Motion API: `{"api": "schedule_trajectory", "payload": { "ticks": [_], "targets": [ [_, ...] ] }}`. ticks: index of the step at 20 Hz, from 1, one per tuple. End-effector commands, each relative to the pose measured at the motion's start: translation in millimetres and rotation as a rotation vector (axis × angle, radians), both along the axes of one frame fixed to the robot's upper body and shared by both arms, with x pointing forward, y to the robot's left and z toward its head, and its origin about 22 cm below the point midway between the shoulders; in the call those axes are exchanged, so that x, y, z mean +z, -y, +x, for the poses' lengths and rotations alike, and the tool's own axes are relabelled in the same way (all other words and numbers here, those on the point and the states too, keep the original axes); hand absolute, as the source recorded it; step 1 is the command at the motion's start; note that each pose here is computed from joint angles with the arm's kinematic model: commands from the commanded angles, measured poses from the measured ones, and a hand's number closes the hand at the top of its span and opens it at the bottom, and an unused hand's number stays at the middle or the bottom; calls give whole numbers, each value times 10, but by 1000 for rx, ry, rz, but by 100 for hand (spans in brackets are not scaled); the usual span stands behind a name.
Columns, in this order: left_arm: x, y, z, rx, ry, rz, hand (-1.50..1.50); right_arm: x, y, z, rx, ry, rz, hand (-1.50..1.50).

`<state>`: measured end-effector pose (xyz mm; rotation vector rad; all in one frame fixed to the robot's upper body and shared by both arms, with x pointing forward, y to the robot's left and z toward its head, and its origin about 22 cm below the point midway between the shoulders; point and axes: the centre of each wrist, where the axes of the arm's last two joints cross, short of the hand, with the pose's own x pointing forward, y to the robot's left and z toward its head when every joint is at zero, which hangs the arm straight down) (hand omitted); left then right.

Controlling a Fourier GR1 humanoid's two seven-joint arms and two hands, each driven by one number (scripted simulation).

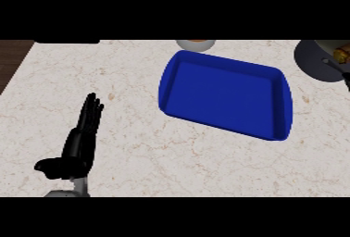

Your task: Pick the sweet potato from the tray and place it in the pot

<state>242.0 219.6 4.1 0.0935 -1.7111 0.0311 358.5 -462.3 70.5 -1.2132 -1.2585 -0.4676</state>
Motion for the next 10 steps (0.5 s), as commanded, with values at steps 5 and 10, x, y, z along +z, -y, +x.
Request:
{"api": "schedule_trajectory", "payload": {
  "ticks": [5,10],
  "targets": [
    [-14,126,18,7,-1,3,0,-276,414,-511,-53,137,-7,-150],
    [-33,-49,92,4,-14,-7,0,-206,727,-795,-18,166,-16,-150]
  ]
}}
